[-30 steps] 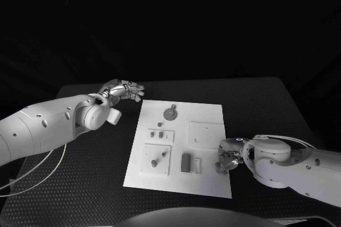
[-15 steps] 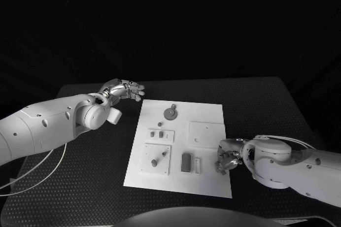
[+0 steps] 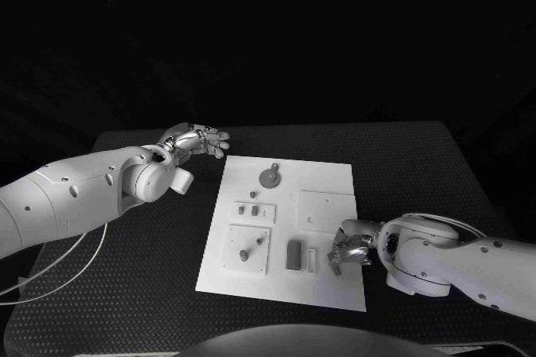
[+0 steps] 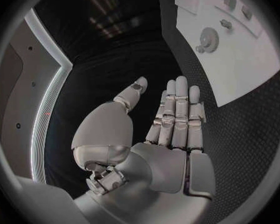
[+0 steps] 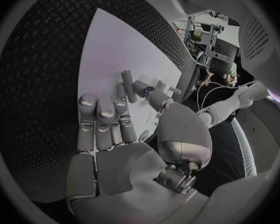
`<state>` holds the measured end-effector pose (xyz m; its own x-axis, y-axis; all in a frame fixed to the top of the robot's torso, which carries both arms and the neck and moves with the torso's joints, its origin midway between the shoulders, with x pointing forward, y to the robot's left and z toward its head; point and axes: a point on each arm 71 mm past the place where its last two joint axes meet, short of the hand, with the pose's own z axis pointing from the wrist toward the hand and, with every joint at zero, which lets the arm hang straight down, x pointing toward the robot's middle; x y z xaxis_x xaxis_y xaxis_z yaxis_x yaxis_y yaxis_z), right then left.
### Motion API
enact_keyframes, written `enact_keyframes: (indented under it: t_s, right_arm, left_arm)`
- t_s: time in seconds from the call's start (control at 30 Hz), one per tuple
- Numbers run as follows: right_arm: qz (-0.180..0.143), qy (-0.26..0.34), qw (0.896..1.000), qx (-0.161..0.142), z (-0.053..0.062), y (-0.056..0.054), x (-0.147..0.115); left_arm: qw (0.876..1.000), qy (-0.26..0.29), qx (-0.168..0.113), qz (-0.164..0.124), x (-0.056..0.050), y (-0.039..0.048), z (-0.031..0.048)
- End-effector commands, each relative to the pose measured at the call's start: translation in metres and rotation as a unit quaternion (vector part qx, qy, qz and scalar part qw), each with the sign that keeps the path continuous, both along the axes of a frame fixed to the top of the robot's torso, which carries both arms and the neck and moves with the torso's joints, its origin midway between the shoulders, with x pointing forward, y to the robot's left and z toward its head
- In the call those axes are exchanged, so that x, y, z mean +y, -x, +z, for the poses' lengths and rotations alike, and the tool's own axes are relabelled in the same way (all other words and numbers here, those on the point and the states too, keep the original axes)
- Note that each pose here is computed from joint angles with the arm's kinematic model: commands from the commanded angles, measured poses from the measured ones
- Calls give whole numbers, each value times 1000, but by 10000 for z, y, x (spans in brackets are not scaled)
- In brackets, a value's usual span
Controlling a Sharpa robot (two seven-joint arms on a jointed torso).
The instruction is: Assemble the parts on the task board
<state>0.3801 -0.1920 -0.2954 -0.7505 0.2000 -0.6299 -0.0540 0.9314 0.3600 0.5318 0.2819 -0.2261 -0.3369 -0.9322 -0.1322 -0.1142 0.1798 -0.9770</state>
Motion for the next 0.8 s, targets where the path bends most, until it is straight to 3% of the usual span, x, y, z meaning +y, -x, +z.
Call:
enact_keyframes:
  t_s: [0.03,0.13,0.8]
  right_arm:
    - [-57,-41,997,22,-12,-12,1]
    - [-76,-50,995,33,-18,-22,10]
    - [-70,-44,994,69,-85,-11,178]
  left_arm:
    - [1000,6,-2,-6,-28,2,9]
    - [1000,6,-1,-6,-28,2,9]
    - [1000,7,-1,-8,-34,5,10]
